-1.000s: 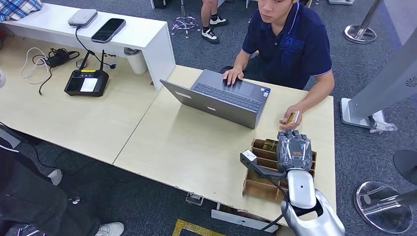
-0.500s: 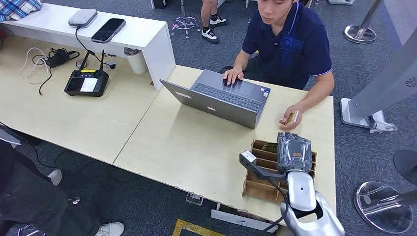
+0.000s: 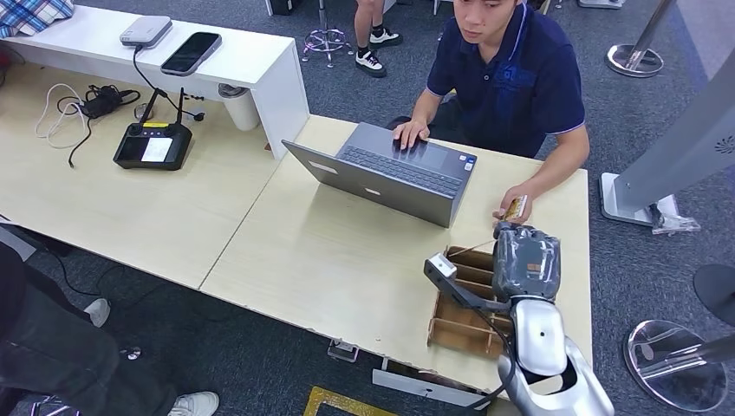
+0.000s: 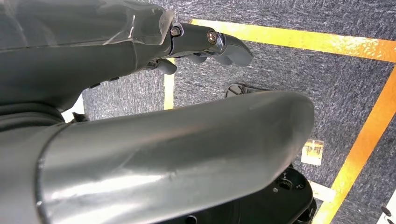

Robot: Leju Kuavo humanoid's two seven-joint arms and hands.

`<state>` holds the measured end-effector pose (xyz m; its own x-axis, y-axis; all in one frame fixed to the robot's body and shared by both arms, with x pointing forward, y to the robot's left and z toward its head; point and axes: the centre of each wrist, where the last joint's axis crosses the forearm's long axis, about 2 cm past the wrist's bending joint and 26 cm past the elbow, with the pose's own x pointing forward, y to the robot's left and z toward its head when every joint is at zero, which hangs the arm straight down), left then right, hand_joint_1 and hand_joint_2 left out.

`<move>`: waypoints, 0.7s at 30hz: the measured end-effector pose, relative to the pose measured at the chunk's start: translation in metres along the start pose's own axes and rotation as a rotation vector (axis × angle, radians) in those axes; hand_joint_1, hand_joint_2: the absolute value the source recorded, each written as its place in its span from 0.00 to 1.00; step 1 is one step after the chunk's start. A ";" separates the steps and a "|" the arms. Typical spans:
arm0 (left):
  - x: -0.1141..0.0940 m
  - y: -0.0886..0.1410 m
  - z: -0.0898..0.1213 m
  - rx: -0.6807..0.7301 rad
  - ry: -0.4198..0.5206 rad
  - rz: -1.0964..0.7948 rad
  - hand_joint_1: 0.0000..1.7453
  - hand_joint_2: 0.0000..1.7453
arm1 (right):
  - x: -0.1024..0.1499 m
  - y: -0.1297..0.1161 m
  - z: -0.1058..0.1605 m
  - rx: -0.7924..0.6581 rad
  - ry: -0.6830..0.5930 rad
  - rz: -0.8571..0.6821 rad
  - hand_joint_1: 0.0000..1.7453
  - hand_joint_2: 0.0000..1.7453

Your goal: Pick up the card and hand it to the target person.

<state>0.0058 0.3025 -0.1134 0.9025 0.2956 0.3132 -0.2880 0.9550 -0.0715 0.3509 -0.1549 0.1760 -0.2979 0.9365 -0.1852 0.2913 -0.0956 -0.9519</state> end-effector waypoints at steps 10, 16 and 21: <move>0.000 0.000 0.000 0.004 -0.001 -0.001 0.00 0.00 | -0.026 -0.034 -0.007 -0.173 0.150 -0.043 0.95 1.00; 0.001 -0.001 0.000 0.003 -0.011 -0.001 0.00 0.00 | -0.038 -0.040 -0.007 -0.202 0.223 -0.043 0.93 1.00; 0.002 -0.001 -0.001 0.002 -0.017 -0.001 0.00 0.00 | -0.041 -0.039 -0.007 -0.202 0.238 -0.037 0.92 1.00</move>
<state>0.0079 0.3023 -0.1133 0.8972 0.2944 0.3293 -0.2879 0.9551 -0.0696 0.3580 -0.1875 0.2227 -0.0975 0.9930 -0.0660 0.4657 -0.0131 -0.8849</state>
